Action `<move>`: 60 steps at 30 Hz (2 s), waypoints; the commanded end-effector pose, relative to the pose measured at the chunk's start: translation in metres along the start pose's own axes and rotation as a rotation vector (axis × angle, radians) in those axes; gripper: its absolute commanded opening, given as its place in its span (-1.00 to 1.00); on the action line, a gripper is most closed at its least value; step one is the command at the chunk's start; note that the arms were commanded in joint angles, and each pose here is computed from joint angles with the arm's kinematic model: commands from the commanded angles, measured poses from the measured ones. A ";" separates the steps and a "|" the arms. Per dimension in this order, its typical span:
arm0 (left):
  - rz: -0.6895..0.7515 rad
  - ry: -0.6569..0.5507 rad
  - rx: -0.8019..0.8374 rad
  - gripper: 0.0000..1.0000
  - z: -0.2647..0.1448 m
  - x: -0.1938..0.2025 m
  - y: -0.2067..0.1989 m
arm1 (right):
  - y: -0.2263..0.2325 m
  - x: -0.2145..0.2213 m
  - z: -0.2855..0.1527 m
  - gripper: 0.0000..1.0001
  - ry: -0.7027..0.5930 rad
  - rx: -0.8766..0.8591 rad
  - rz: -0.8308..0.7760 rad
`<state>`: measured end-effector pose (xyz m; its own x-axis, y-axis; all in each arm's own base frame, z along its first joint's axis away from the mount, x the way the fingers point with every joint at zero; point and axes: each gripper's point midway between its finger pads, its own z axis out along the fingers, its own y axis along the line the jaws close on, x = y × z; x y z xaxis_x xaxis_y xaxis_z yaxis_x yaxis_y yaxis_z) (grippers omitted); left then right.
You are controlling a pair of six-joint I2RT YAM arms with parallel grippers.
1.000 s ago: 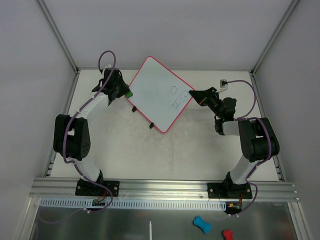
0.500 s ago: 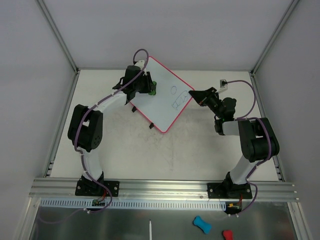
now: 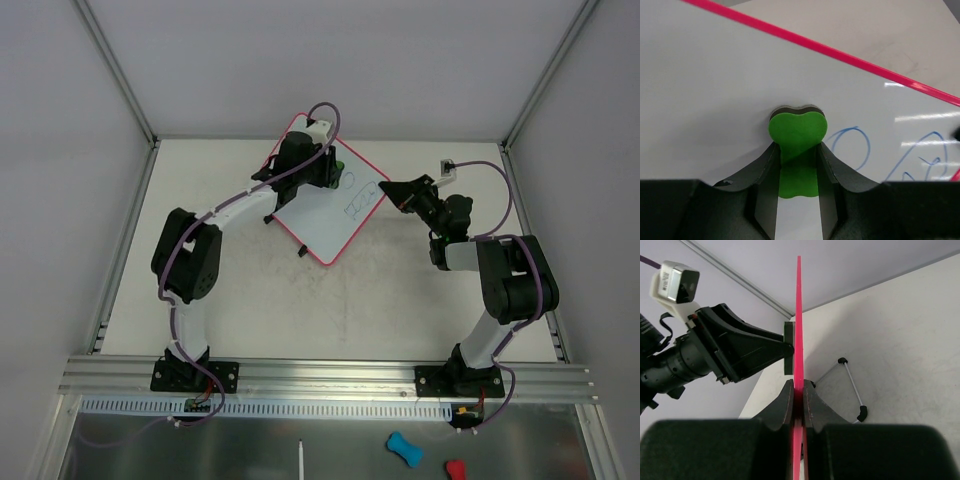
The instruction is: Erase the whiteboard
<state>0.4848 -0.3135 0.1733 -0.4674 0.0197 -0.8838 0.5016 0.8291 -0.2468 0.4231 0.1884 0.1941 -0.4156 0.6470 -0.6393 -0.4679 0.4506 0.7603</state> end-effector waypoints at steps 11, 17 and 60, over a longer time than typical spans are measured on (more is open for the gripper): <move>0.189 0.018 0.164 -1.00 0.011 0.032 -0.089 | 0.037 0.005 0.003 -1.00 0.036 -0.144 -0.080; 0.255 0.026 0.212 -1.00 0.007 0.039 -0.108 | 0.037 0.005 0.003 -1.00 0.036 -0.144 -0.080; 0.809 0.285 0.146 -1.00 -0.025 0.123 -0.120 | 0.039 0.005 0.003 -1.00 0.034 -0.148 -0.084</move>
<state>0.3858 -0.4100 0.1642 -0.0029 0.6157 -0.7880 0.7577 0.5156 0.4001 0.4269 0.1829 0.1860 -0.4168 0.6501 -0.6354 -0.4331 0.4725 0.7676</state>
